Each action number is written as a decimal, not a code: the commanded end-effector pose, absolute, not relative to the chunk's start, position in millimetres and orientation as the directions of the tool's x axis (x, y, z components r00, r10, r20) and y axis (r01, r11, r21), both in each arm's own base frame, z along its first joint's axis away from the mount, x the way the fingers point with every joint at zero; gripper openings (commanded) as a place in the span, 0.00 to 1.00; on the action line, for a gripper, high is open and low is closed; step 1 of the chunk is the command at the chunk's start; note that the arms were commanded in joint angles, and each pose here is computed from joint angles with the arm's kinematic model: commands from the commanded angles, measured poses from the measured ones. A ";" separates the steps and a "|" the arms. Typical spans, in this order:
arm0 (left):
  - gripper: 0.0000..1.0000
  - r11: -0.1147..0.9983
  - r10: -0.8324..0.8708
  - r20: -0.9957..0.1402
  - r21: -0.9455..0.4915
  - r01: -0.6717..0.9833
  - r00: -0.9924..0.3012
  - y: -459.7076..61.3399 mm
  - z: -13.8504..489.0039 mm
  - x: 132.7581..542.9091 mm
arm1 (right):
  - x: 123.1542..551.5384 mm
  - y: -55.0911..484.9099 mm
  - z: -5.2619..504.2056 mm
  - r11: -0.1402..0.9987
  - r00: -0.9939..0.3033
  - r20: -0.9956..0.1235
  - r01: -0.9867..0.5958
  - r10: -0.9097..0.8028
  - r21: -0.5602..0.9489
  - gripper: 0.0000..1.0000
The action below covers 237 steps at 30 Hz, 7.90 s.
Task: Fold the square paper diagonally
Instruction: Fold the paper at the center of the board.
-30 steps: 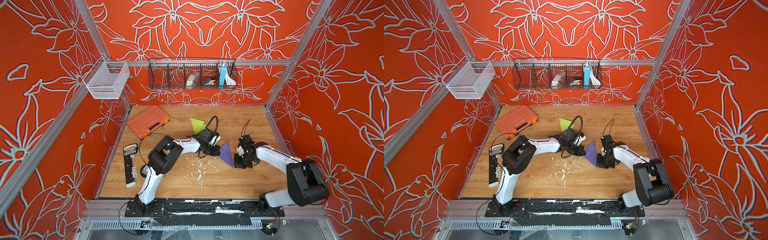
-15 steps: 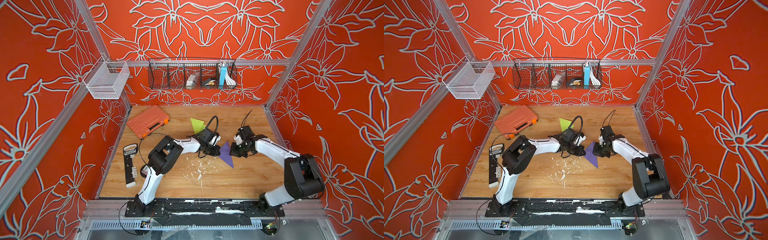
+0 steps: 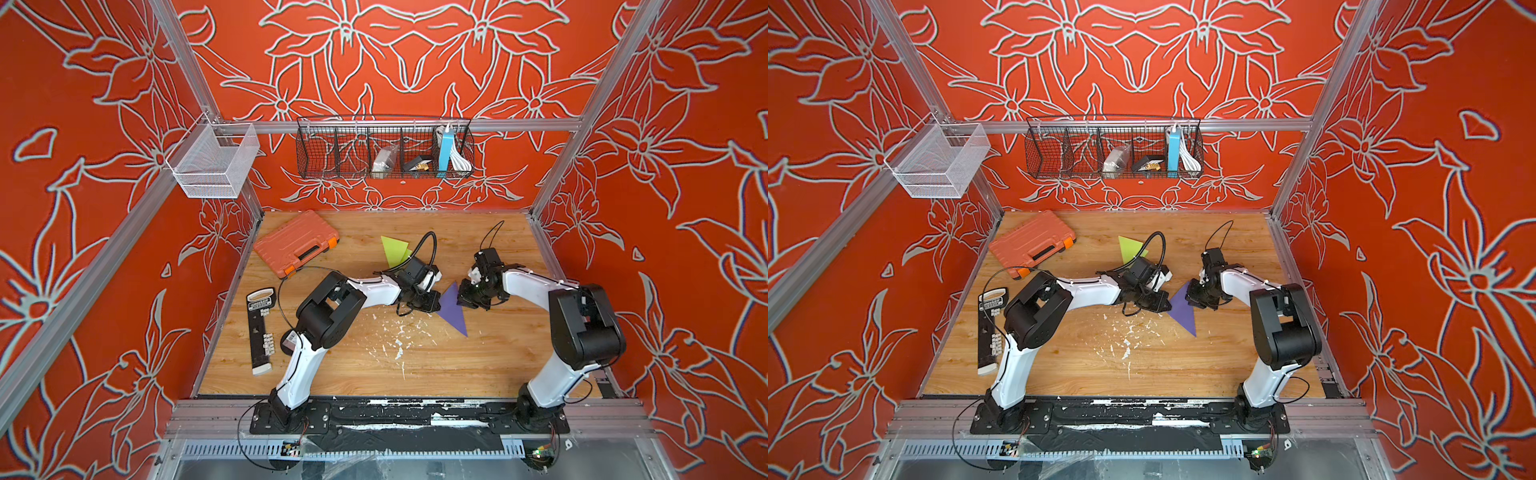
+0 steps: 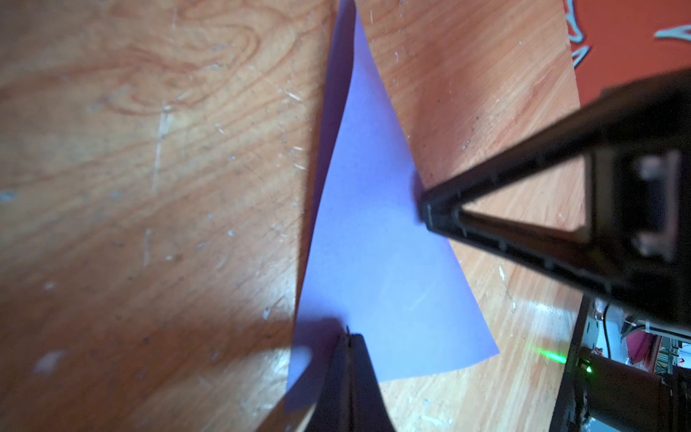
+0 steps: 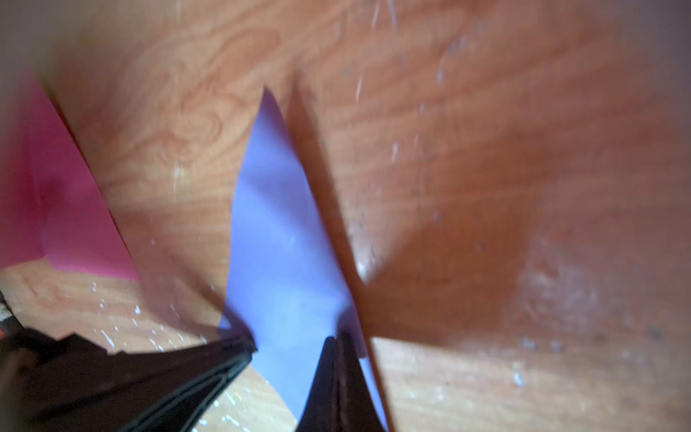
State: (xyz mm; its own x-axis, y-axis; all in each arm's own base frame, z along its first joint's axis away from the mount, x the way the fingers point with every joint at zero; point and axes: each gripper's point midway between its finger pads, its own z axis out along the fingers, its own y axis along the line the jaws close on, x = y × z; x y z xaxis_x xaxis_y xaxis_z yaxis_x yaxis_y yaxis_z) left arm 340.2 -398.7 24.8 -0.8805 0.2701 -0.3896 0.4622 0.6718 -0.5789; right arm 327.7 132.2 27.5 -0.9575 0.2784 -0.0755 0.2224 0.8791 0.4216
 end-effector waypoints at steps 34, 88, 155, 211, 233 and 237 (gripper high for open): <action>0.00 0.748 0.283 -0.253 -0.545 0.378 -0.925 -387.3 -12.4 312.9 | 326.0 141.7 53.5 0.848 -0.958 -0.106 0.179 0.265 0.498 0.00; 0.00 0.628 0.090 -0.338 -0.711 0.317 -0.937 -411.8 89.6 342.2 | 320.3 156.5 24.2 0.864 -0.996 -0.085 -0.047 -0.005 0.501 0.00; 0.00 0.763 -0.066 -0.208 -0.641 0.085 -0.976 -404.0 5.9 347.7 | 323.3 156.9 29.0 0.827 -0.978 -0.059 0.135 0.199 0.545 0.00; 0.00 0.783 -0.114 -0.194 -0.621 0.032 -0.974 -372.5 -3.6 353.7 | 278.7 83.5 10.6 0.940 -0.983 -0.030 0.166 0.184 0.298 0.00; 0.00 0.794 -0.095 -0.192 -0.606 0.042 -0.977 -366.9 -7.0 352.4 | 285.8 45.8 19.7 0.944 -0.972 -0.045 0.210 0.229 0.254 0.00; 0.00 0.796 -0.090 -0.194 -0.603 0.046 -0.977 -366.3 -7.1 352.0 | 287.5 42.5 21.6 0.941 -0.970 -0.051 0.218 0.238 0.257 0.00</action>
